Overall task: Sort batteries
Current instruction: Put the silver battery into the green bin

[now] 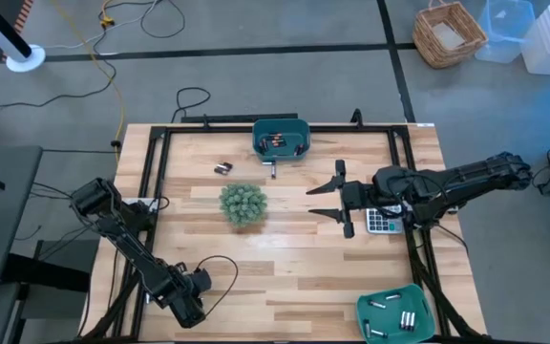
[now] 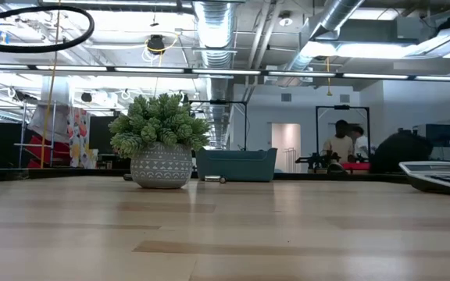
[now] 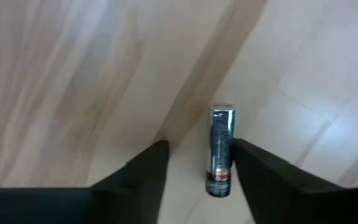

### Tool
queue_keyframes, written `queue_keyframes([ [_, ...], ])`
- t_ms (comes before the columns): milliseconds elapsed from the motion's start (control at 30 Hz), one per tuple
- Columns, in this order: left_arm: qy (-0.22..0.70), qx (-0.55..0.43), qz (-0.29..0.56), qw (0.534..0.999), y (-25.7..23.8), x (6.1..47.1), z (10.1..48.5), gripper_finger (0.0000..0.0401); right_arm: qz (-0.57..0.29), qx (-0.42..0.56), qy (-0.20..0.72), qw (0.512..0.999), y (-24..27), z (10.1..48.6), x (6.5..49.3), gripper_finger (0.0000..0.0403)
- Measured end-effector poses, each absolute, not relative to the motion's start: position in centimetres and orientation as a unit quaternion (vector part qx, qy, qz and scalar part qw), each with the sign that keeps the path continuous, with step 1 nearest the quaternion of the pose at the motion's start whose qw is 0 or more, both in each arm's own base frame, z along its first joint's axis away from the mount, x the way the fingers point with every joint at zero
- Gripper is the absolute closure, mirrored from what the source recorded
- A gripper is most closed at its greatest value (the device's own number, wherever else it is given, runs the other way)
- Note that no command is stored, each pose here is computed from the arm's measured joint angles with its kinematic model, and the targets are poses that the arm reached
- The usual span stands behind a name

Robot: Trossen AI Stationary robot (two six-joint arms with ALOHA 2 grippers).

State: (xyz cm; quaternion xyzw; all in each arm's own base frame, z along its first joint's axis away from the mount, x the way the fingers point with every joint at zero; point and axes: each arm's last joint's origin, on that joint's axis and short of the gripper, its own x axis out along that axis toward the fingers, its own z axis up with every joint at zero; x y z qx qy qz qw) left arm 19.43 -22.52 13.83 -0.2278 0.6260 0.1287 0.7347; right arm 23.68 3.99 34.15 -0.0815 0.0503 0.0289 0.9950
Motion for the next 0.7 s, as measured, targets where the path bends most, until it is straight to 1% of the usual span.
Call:
queue_keyframes([
  [100,0.629,-0.217,0.143,0.732,-22.4,19.3,13.4,0.0279,0.029,-0.082,0.05,0.995,4.0,34.1,23.7,0.0188],
  [167,0.63,-0.21,0.148,0.733,-22.4,19.3,13.1,0.0307,0.029,-0.082,0.051,0.995,4.0,34.1,23.7,0.0188],
  [333,0.622,-0.202,0.159,0.74,-22.2,19.4,13.1,0.0354,0.029,-0.082,0.052,0.995,4.0,34.1,23.7,0.0188],
  [367,0.618,-0.2,0.16,0.743,-22.1,19.4,13.1,0.036,0.029,-0.082,0.052,0.995,4.0,34.1,23.7,0.0188],
  [533,0.59,-0.185,0.162,0.769,-22.1,19.7,13.1,0.036,0.029,-0.082,0.052,0.995,4.0,34.1,23.7,0.0188],
  [633,0.548,-0.173,0.166,0.801,-22.1,20.1,13.1,0.0361,0.029,-0.082,0.052,0.995,4.0,34.1,23.7,0.0188],
  [700,0.499,-0.166,0.167,0.834,-22.2,20.6,13.5,0.0361,0.029,-0.082,0.051,0.995,4.0,34.2,23.6,0.0188],
])
